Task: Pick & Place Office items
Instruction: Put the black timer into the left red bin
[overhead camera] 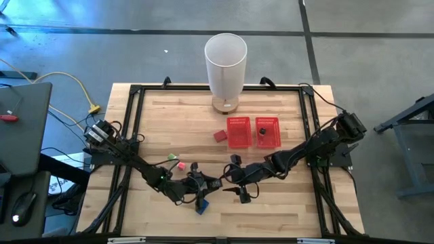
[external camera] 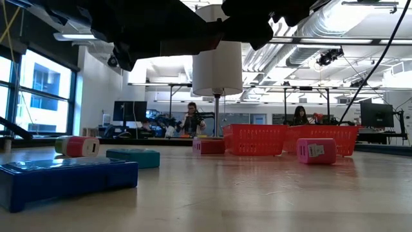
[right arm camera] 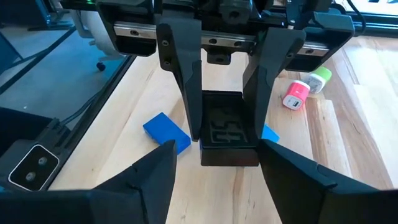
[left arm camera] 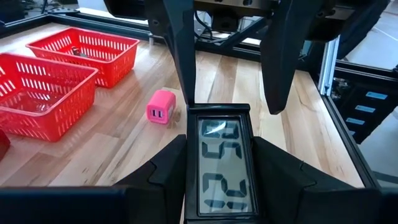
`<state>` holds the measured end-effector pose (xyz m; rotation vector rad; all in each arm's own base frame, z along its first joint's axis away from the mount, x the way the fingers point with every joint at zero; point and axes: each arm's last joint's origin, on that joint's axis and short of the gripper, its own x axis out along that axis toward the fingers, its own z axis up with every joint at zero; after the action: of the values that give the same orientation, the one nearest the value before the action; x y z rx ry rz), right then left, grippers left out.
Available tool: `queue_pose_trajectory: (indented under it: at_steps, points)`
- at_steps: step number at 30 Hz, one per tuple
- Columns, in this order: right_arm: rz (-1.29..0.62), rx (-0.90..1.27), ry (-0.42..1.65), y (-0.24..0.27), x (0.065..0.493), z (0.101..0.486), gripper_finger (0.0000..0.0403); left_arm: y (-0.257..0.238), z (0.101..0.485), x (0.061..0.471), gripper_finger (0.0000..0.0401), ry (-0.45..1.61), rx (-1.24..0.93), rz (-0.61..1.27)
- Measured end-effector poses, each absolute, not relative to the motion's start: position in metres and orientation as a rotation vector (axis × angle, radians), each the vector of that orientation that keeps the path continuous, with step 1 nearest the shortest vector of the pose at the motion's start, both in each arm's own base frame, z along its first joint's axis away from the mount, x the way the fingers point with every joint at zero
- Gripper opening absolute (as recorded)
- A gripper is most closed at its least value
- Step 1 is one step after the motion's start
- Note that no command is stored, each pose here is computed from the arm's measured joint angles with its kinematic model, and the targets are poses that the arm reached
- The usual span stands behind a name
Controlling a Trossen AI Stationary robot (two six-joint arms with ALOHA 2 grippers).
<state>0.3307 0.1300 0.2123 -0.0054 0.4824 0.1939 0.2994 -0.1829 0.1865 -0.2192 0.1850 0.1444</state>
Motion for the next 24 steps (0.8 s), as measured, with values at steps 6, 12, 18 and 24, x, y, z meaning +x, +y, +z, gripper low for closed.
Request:
queue_pose_trajectory:
  at_steps: [6,12,18,24]
  points:
    - [0.146,-0.016,0.477,0.1286,0.3310,0.2124,0.0218,-0.1830,0.1872,0.2997,0.0145,0.181,-0.223,0.137]
    - [0.141,-0.016,0.476,0.1281,0.3311,0.2124,0.0219,-0.1834,0.1889,0.3002,0.0145,0.172,-0.226,0.132]
    - [0.142,-0.013,0.480,0.1281,0.3310,0.2122,0.0219,-0.1835,0.1897,0.3003,0.0145,0.164,-0.214,0.131]
    - [0.149,-0.014,0.486,0.1282,0.3307,0.2117,0.0213,-0.1835,0.1898,0.3003,0.0145,0.164,-0.215,0.131]
